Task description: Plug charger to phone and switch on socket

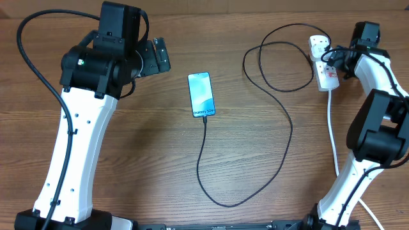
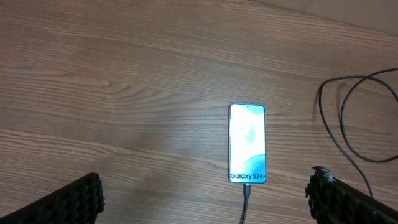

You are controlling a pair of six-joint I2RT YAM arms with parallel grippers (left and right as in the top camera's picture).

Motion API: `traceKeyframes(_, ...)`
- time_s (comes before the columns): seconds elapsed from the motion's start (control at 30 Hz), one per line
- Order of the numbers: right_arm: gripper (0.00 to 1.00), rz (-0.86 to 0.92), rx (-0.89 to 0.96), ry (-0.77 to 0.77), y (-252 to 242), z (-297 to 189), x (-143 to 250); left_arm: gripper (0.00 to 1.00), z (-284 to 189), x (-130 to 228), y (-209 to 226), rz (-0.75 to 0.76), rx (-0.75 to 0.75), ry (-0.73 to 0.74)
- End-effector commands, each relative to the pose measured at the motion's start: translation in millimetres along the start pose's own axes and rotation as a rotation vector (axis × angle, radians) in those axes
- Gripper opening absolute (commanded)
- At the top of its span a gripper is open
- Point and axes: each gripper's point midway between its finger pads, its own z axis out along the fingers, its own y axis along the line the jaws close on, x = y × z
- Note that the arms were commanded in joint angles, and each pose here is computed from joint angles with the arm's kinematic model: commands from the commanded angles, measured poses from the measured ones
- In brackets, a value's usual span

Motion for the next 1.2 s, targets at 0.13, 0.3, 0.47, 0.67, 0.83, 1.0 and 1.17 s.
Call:
traceKeyframes(0.13, 1.0, 0.0, -0.042, 0.023, 10, 11, 9, 1.0, 2, -1, 5, 0.009, -0.024, -0.004)
traceKeyframes(0.3, 1.0, -0.002, -0.056, 0.032, 13, 16, 12, 1.0, 2, -1, 5, 0.009, -0.024, -0.004)
traceKeyframes(0.47, 1.0, 0.003, -0.108, 0.032, 22, 16, 12, 1.0, 2, -1, 5, 0.009, -0.024, -0.004)
traceKeyframes(0.67, 1.0, 0.009, -0.172, 0.049, 33, 15, 14, 1.0, 2, -1, 5, 0.009, -0.024, -0.004)
traceKeyframes(0.83, 1.0, 0.023, -0.177, 0.06, 34, 15, 17, 1.0, 2, -1, 5, 0.009, -0.023, -0.004)
traceKeyframes(1.0, 1.0, 0.022, -0.201, 0.072, 38, 14, 19, 1.0, 2, -1, 5, 0.009, -0.023, -0.004)
traceKeyframes(1.17, 1.0, 0.021, -0.212, 0.083, 40, 17, 23, 1.0, 2, -1, 5, 0.009, -0.024, -0.004)
